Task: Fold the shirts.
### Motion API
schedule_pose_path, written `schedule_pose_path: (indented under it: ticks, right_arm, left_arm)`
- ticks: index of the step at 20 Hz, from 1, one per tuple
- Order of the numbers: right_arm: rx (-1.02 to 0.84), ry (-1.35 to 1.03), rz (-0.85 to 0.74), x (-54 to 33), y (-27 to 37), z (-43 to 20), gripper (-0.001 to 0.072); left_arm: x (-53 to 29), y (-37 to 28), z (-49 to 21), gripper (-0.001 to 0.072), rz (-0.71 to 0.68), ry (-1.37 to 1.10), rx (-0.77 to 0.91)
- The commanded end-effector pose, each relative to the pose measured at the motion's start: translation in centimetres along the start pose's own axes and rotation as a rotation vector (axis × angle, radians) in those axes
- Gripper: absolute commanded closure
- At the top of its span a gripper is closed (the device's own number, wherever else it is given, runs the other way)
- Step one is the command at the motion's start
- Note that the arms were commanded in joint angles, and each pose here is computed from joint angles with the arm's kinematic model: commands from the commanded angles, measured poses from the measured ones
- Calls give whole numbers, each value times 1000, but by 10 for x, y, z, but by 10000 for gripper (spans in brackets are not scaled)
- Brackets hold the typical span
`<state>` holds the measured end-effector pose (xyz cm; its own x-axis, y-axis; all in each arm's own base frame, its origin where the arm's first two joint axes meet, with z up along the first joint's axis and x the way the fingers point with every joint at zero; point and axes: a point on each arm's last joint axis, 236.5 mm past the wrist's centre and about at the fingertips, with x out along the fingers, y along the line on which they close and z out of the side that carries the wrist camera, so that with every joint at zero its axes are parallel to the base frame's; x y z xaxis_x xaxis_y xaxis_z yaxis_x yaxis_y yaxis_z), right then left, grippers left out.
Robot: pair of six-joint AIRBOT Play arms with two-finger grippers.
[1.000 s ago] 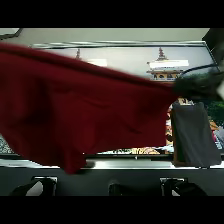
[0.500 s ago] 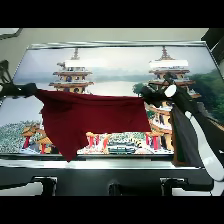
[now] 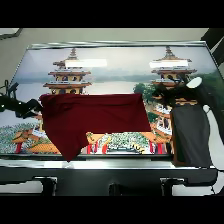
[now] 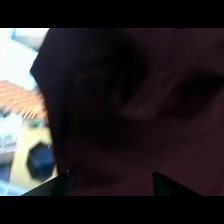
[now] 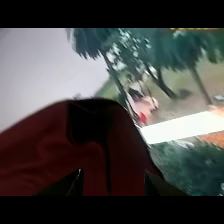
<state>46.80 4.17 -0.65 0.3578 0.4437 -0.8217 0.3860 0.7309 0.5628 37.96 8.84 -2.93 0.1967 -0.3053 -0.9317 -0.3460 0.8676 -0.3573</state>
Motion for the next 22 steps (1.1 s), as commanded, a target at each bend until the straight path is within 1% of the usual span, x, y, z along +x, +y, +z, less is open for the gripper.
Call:
schedule_pose_path:
  ticks: [1, 2, 3, 6, 11, 13, 14, 15, 16, 18, 20, 22]
  right_arm:
    - [-48, 292, -139, -34, -62, -55, 223]
    - [-71, 339, -192, -34, -75, -67, 223]
    - [-85, 363, -204, -32, -79, -74, 223]
    - [-97, 388, -200, -20, -81, -86, 223]
    - [-147, 401, -188, -15, -74, -92, 223]
    - [-161, 404, -194, -12, -72, -94, 223]
    - [-175, 410, -204, -9, -72, -97, 222]
    - [-192, 420, -222, -4, -73, -102, 222]
    - [-207, 427, -237, 2, -75, -108, 213]
    - [-222, 432, -254, 19, -79, -119, 158]
    - [-182, 444, -257, 32, -85, -126, 166]
    - [-143, 475, -227, 43, -84, -133, 180]
  left_arm:
    - [-7, 37, -61, 124, -27, 128, -160]
    - [1, 45, -78, 189, -34, 142, -191]
    - [11, 47, -93, 242, -57, 159, -201]
    - [47, 37, -120, 241, -150, 188, -212]
    - [70, 33, -112, 242, -172, 123, -249]
    - [74, 22, -103, 257, -201, 93, -237]
    - [75, 18, -99, 284, -206, 81, -233]
    - [77, 15, -99, 416, -202, 80, -221]
    - [78, 12, -99, 569, -201, 84, -212]
    - [77, 10, -101, 676, -205, 91, -206]
    - [75, 8, -103, 679, -210, 98, -198]
    - [74, 6, -104, 679, -214, 100, -188]
